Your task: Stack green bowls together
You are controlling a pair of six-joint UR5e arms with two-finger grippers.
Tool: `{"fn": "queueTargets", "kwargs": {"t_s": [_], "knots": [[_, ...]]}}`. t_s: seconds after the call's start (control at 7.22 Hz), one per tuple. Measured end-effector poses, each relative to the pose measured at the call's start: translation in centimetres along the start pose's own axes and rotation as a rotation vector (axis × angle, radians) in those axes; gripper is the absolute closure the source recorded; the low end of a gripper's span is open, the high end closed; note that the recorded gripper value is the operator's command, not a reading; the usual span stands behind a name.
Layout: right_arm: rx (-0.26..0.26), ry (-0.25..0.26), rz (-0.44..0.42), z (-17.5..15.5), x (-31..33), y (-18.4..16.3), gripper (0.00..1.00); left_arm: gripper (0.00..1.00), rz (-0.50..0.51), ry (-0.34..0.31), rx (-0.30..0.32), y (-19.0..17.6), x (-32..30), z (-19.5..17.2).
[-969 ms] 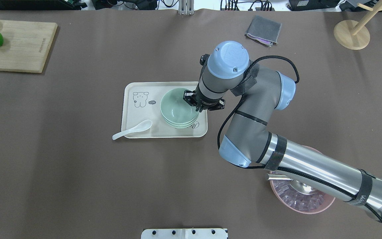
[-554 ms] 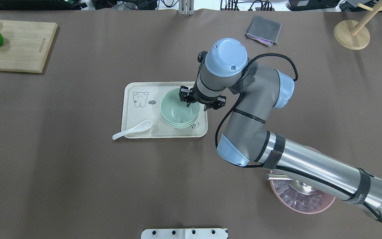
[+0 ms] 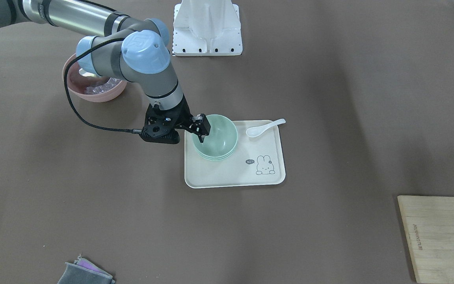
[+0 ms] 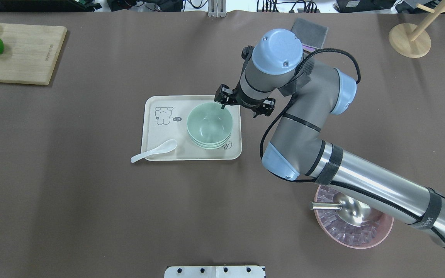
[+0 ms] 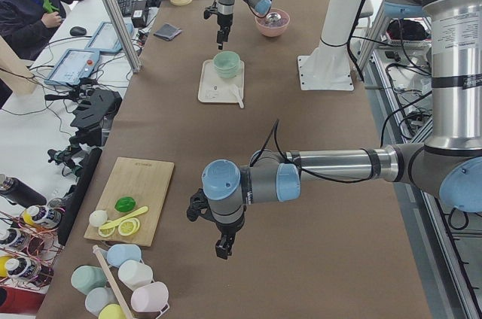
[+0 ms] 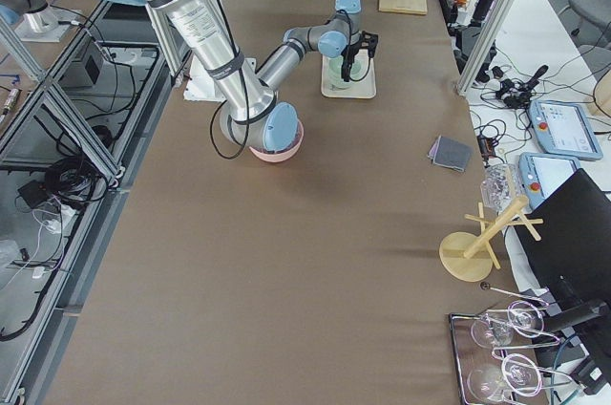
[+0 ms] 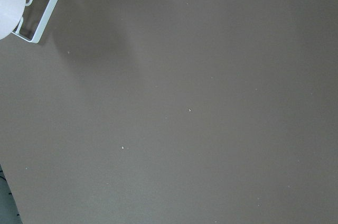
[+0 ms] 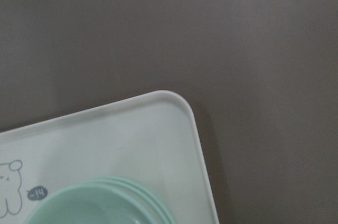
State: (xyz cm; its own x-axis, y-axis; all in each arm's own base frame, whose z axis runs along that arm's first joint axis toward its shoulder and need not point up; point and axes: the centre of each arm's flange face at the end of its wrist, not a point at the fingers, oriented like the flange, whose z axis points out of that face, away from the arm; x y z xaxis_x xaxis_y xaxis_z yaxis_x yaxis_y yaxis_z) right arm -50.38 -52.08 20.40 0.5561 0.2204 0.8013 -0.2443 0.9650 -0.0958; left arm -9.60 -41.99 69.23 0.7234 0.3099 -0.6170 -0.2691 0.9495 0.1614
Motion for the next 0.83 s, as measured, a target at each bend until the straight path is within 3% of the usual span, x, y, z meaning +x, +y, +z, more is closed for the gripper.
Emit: {"fn": "queueTargets", "kwargs": {"t_s": [0.42,0.83], "knots": [[0.020,0.022,-0.089,-3.8,9.4,-5.9,0.00,0.02,0.001,0.000,0.001,0.0,0.0,0.0],[-0.030,0.130,-0.226,-8.4,25.5,-13.7,0.00,0.02,0.004,-0.002,0.005,-0.3,0.1,-0.2]]}}
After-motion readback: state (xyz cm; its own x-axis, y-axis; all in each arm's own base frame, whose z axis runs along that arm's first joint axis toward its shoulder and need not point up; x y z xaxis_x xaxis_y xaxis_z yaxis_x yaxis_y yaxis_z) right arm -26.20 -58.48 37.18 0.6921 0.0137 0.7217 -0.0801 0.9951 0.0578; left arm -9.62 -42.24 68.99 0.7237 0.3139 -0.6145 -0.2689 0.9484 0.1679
